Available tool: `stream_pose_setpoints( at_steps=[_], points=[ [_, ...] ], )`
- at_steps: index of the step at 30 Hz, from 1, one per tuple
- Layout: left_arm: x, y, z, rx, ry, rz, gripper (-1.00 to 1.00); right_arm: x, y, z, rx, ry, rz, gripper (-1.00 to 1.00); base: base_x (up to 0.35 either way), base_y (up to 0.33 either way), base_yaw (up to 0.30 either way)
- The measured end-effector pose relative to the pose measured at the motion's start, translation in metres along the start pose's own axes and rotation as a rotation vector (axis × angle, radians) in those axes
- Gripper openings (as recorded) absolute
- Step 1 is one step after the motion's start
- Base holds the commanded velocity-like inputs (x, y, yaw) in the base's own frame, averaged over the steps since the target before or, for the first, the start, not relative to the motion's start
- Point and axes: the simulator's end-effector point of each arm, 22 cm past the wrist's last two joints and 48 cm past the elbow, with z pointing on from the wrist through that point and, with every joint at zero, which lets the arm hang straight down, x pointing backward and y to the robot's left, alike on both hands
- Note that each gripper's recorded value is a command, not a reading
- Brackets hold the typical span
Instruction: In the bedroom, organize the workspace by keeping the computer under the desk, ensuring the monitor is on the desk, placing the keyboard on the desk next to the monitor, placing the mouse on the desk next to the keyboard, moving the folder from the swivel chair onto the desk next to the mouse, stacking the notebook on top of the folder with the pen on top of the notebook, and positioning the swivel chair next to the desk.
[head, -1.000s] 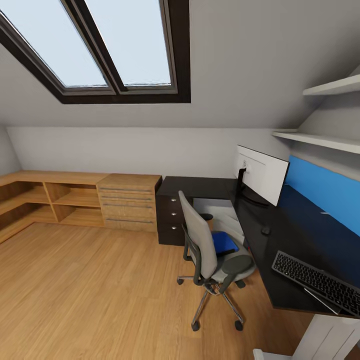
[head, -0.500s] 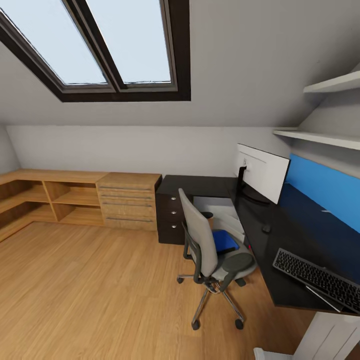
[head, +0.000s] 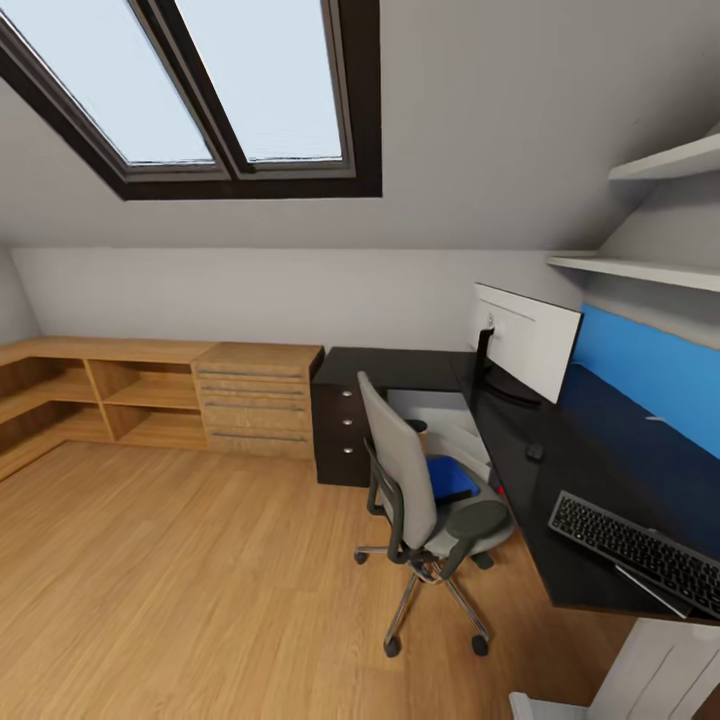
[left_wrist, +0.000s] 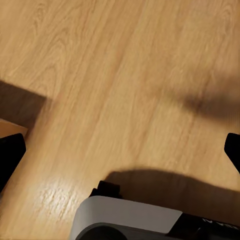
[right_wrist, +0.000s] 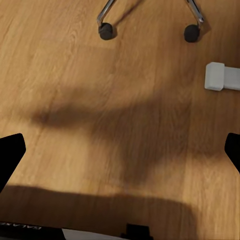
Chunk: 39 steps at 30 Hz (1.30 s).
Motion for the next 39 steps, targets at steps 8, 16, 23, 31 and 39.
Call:
stream_pose_setpoints(
  at_steps=[8, 16, 23, 31, 39],
  points=[
    [0.007, 0.001, 0.010, -0.002, 0.002, 0.000, 1.00, 0.009, 0.000, 0.009, -0.002, 0.000, 0.001, 1.00, 0.000, 0.229, 0.000],
    [0.014, 0.001, 0.021, -0.002, 0.002, -0.001, 1.00, 0.018, 0.000, 0.018, -0.002, 0.001, -0.001, 1.00, 0.000, 0.145, -0.074],
    [0.021, 0.001, 0.031, -0.002, 0.001, -0.001, 1.00, 0.026, -0.001, 0.026, -0.001, 0.000, -0.001, 1.00, 0.000, 0.017, -0.137],
    [0.029, 0.001, 0.041, -0.001, 0.001, -0.002, 1.00, 0.035, -0.001, 0.036, -0.003, 0.000, -0.001, 1.00, 0.000, 0.002, -0.021],
    [0.037, 0.001, 0.053, -0.001, 0.001, -0.001, 1.00, 0.045, -0.002, 0.046, -0.003, -0.001, -0.001, 1.00, 0.000, 0.000, -0.001]
  ],
)
